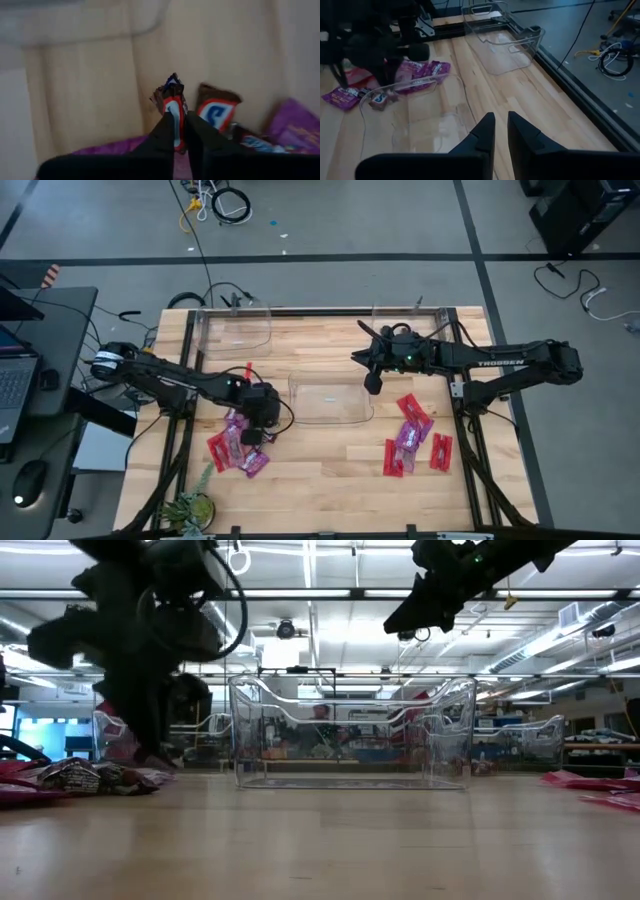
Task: Sort candy
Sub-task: Put the brown chocolate bar into the top right transparent bin
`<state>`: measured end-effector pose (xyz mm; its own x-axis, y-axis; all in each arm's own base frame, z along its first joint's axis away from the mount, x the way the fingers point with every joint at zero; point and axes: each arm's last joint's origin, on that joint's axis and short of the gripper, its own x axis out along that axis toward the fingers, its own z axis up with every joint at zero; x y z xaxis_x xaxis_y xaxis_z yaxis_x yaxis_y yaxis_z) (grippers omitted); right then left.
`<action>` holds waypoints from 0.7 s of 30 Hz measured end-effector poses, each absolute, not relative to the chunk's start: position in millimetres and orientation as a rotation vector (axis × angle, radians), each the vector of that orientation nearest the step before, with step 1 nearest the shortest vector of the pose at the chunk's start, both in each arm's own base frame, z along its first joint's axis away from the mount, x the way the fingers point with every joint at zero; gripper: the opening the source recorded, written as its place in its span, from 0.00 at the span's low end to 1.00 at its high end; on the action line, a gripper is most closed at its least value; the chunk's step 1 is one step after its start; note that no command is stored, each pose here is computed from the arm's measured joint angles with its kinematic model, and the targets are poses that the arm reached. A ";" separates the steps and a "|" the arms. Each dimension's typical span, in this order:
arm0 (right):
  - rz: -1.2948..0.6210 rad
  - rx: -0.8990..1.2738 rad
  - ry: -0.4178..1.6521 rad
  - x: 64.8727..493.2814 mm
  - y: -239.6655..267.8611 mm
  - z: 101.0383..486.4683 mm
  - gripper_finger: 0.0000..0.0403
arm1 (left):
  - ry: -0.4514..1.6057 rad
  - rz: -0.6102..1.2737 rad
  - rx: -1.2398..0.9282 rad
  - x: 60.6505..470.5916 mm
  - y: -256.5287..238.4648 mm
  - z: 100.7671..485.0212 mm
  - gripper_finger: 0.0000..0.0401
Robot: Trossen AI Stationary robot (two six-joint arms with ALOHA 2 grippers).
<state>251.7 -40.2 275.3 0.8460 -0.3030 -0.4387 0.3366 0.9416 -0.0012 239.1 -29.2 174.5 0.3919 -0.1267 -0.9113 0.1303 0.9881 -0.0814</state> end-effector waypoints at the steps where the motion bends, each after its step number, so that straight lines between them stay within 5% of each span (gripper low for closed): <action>1: -0.337 0.071 0.450 251.8 -40.2 277.0 0.10 | 1.150 -0.176 0.007 241.2 -29.7 178.6 0.04; 21: -0.387 -0.060 0.450 242.2 -39.7 308.3 0.11 | 0.835 -0.046 -0.034 267.3 14.8 277.9 0.03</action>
<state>242.2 -39.7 308.3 0.8290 -0.3777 -0.4125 0.3515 0.9255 -0.1409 267.3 14.8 277.9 0.6704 -0.0541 -0.7400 0.0275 0.9985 -0.0480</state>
